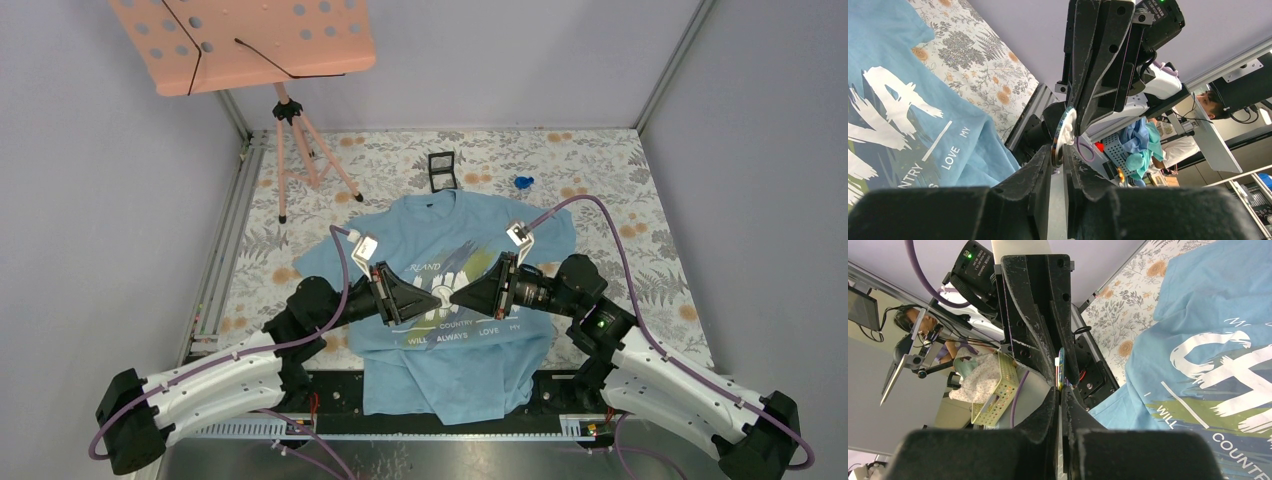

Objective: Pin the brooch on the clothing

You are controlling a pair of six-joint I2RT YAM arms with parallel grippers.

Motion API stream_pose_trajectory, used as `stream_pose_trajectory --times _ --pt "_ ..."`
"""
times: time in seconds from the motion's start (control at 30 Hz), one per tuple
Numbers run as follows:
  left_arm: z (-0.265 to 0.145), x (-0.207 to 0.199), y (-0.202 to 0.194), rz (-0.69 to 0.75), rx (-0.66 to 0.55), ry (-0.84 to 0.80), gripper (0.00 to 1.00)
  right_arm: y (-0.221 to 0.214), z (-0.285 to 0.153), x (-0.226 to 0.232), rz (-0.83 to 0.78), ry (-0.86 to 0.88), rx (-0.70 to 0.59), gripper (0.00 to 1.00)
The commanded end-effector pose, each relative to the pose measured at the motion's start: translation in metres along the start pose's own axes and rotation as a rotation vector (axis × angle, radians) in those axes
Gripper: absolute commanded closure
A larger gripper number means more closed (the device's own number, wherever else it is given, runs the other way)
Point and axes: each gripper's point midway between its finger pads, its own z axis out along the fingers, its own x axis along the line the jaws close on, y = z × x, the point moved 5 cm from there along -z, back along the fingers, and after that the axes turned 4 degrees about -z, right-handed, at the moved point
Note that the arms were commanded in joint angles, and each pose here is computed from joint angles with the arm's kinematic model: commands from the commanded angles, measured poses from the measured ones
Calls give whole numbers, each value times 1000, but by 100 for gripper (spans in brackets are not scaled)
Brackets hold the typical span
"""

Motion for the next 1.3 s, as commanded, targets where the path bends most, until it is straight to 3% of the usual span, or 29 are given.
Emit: stream_pose_trajectory --times 0.0,0.6,0.8,0.9,0.97,1.1,1.27 --pt "-1 -11 7 23 -34 -63 81 18 -1 21 -48 77 -36 100" --pt "-4 -9 8 17 -58 -66 79 16 -4 23 -59 72 -16 100" --pt "-4 -11 7 26 -48 -82 100 16 -4 20 -61 51 -11 100" --pt "-4 -10 6 39 -41 -85 100 17 -3 19 -55 41 -5 99" --pt "-4 -10 6 44 -41 -83 100 16 -1 18 -48 40 5 89" --pt "-2 -8 6 36 -35 -68 100 16 4 19 -29 61 22 77" --pt "0 -4 6 39 -26 -32 100 16 8 19 -17 75 26 71"
